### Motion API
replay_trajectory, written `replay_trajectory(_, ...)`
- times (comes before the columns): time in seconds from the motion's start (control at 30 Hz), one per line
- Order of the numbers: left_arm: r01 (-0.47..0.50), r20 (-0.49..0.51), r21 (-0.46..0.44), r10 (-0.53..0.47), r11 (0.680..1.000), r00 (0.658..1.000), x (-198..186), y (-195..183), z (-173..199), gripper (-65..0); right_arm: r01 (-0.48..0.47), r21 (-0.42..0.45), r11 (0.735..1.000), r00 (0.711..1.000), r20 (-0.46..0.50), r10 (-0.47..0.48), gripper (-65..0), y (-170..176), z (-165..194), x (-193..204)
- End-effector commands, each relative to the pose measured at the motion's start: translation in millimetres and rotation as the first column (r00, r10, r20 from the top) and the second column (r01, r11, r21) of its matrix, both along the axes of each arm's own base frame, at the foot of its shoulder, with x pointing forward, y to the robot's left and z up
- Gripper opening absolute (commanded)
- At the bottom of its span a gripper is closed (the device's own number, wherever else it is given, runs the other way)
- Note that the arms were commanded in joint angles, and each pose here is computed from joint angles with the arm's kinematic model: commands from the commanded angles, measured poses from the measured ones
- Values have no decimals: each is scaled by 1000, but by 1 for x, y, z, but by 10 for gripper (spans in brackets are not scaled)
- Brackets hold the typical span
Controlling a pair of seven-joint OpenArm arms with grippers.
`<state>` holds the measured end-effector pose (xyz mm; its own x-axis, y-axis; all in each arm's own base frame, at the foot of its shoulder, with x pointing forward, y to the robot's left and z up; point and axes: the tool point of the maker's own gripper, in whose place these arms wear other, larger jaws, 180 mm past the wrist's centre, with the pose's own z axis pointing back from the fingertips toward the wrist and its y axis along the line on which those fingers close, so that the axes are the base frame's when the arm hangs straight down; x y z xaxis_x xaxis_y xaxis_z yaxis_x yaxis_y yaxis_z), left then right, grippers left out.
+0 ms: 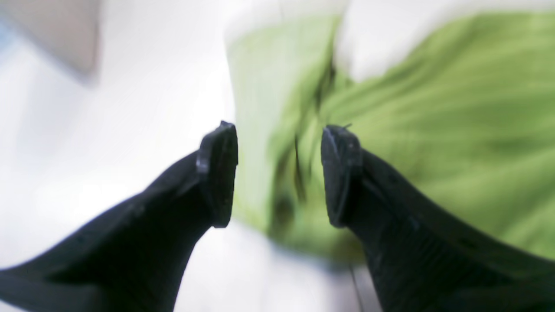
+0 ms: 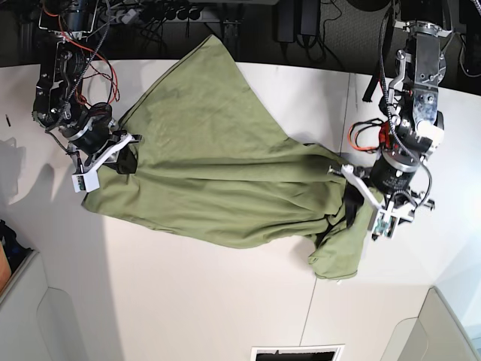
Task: Layout the t-shirt on the table in an organized manner, then fold the t-shirt properly
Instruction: 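Drag the held fabric away from the right gripper to stretch the shirt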
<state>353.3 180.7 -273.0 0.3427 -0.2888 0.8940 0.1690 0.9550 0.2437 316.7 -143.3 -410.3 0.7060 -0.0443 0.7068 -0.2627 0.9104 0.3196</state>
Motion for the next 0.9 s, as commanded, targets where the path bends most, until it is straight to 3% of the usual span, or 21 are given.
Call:
replay_trajectory(0.0, -12, 68, 8, 11, 1000, 998, 13, 6, 21, -317, -6, 22, 1000, 996, 94, 4, -650, 4, 29, 16)
replay_trajectory(0.2, -53, 36, -4, 53, 999, 998, 56, 27, -7, -317, -35, 21, 999, 986, 166, 31, -650, 16, 57, 22)
replay_trajectory(0.37, 36, -25, -16, -36, 999, 999, 82, 19, -43, -317, -34, 29, 999, 986, 164, 29, -650, 24, 55, 22)
replay_trajectory(0.47, 53, -34, -22, -53, 998, 998, 87, 12, -46, -317, -34, 39, 999, 986, 164, 27, -650, 28, 55, 22)
replay_trajectory(0.57, 64, -24, -24, -65, 998, 998, 91, 6, -42, -317, -35, 25, 999, 987, 156, 30, -447, 28, 53, 21)
replay_trajectory(0.6, 66, -22, -24, -67, 998, 998, 91, 4, -42, -317, -35, 20, 999, 988, 154, 31, -421, 27, 54, 21)
replay_trajectory(0.87, 73, -22, 75, -71, 994, 997, 90, 9, -46, -317, -3, -28, 1000, 969, 248, 10, -421, 9, 99, 26)
